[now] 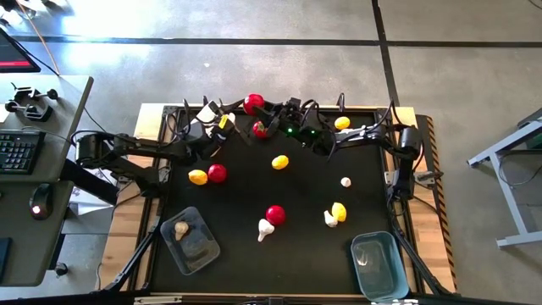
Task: Sort produce into baskets
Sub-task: Put the red tomato into the white bin
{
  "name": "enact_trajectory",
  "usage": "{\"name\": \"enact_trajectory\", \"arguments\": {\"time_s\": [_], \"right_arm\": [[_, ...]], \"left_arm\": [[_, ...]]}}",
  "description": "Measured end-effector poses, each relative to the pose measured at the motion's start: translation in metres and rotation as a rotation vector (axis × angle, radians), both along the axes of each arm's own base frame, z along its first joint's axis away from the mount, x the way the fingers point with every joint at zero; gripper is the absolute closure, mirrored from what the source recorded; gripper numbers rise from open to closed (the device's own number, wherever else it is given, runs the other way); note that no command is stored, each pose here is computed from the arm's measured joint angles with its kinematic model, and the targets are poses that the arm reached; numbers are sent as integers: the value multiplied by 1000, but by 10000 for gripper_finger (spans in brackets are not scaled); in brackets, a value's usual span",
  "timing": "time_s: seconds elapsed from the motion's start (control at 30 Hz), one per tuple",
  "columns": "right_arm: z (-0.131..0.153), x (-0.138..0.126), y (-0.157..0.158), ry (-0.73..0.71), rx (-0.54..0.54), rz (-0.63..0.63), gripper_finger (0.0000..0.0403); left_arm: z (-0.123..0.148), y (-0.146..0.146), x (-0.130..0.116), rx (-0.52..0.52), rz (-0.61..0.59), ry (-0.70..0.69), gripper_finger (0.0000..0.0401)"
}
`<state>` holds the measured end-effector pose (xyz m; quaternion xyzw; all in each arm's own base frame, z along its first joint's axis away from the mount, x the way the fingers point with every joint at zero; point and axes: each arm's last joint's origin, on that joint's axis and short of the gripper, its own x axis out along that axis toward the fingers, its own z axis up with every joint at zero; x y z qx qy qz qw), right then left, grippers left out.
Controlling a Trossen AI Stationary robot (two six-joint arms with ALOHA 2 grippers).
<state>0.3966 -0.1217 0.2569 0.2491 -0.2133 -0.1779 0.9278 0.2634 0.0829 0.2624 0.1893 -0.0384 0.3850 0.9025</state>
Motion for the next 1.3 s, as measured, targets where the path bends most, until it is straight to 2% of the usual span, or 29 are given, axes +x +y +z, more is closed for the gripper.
{"name": "enact_trajectory", "arguments": {"time_s": [0.43, 0.8, 1.17, 1.3], "right_arm": [[-1, 0, -1, 41, -57, -24, 95], [-1, 0, -2, 74, -110, -48, 91], [-3, -2, -10, 94, -92, -26, 91], [-3, -2, -11, 112, -116, -27, 91]], "left_arm": [[-3, 0, 1, -5, 2, 30, 157], [-7, 1, 1, -22, 31, 70, 158], [-12, 2, 0, -43, 69, 126, 158], [-11, 2, -4, -62, 114, 170, 159]]}}
